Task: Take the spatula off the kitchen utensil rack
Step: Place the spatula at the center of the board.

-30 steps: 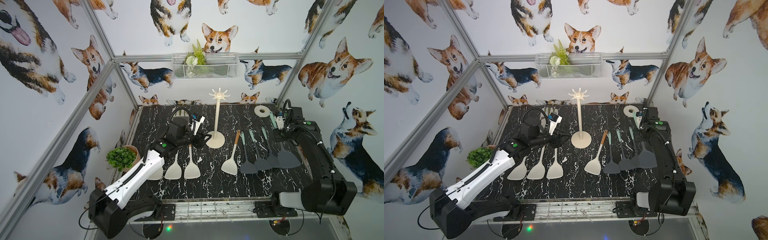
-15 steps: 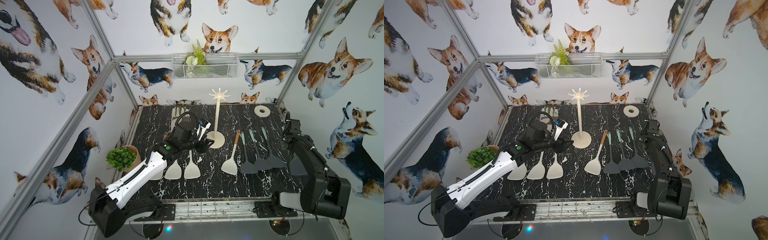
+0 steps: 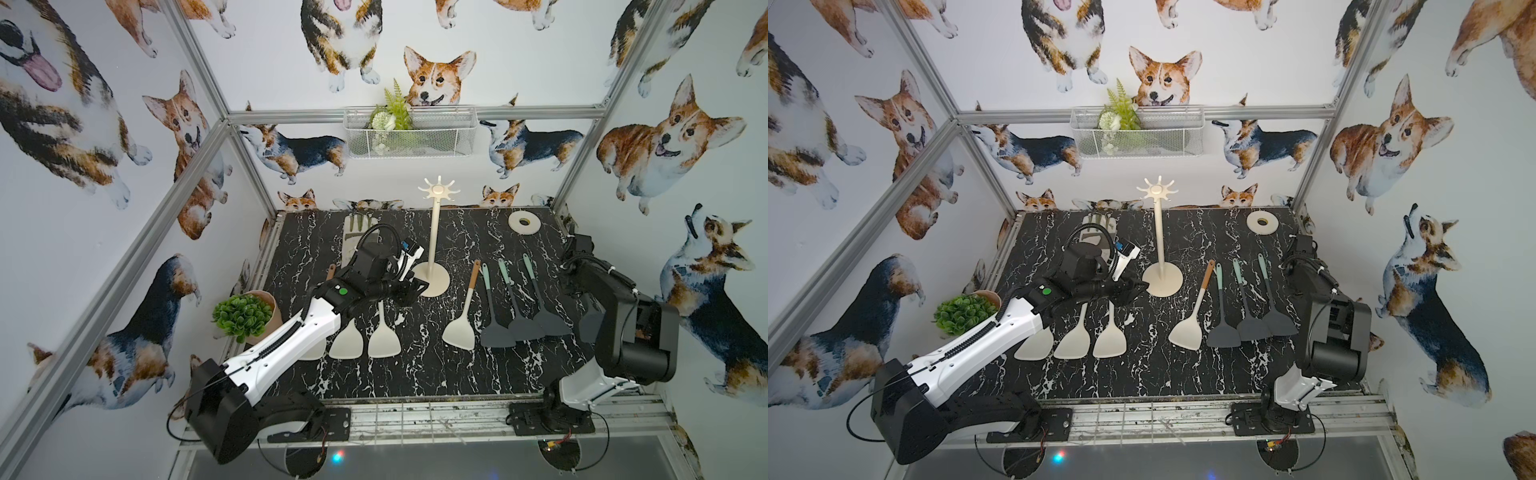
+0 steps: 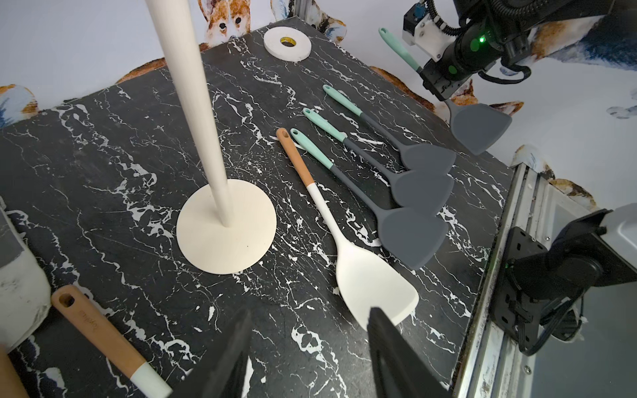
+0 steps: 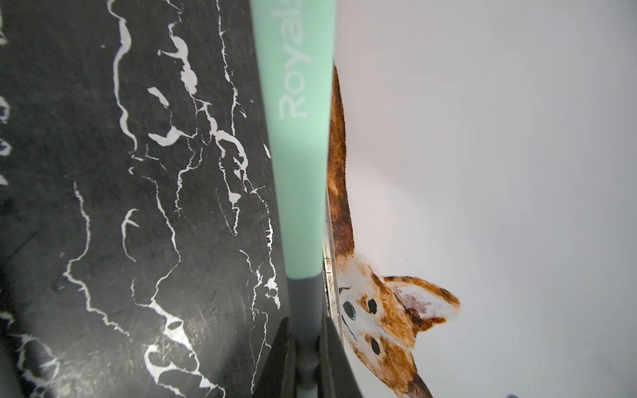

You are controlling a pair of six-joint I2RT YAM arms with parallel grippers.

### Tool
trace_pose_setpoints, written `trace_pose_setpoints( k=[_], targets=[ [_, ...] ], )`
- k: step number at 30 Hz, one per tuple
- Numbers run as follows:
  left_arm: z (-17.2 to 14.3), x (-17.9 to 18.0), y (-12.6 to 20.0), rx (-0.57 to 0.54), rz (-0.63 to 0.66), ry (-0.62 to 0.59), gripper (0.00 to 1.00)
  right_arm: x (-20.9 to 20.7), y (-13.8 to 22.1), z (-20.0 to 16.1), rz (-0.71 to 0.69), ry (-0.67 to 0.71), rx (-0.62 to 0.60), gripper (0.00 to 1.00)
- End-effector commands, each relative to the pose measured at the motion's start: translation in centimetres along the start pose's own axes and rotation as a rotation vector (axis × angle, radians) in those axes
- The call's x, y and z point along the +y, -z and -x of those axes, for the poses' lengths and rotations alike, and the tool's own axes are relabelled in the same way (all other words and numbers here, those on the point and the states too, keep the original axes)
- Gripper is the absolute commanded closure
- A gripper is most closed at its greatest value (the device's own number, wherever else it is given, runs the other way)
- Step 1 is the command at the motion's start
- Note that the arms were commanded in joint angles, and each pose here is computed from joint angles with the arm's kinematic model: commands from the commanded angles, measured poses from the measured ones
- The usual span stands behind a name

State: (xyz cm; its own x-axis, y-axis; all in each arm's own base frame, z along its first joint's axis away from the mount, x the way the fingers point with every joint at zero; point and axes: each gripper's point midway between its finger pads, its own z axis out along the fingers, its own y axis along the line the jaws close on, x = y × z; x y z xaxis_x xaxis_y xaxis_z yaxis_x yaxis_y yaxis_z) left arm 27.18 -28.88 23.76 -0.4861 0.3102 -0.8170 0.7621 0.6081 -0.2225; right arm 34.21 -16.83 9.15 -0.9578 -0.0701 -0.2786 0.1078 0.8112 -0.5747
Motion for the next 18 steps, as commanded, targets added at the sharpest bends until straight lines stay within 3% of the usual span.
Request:
trace_pose_setpoints(
  k=[1, 18],
  targets=[
    [0.5, -0.1, -0.2, -0.016, -0.019, 0.004, 0.43, -0.2, -0.9, 0.4, 0.029, -0.056, -0.01, 1.0],
    [0.1, 0.2, -1.0, 0.004, -0.024, 0.007, 0.43, 5.0, -4.3, 0.0, 0.298, -0.068, 0.108, 1.0]
  ],
)
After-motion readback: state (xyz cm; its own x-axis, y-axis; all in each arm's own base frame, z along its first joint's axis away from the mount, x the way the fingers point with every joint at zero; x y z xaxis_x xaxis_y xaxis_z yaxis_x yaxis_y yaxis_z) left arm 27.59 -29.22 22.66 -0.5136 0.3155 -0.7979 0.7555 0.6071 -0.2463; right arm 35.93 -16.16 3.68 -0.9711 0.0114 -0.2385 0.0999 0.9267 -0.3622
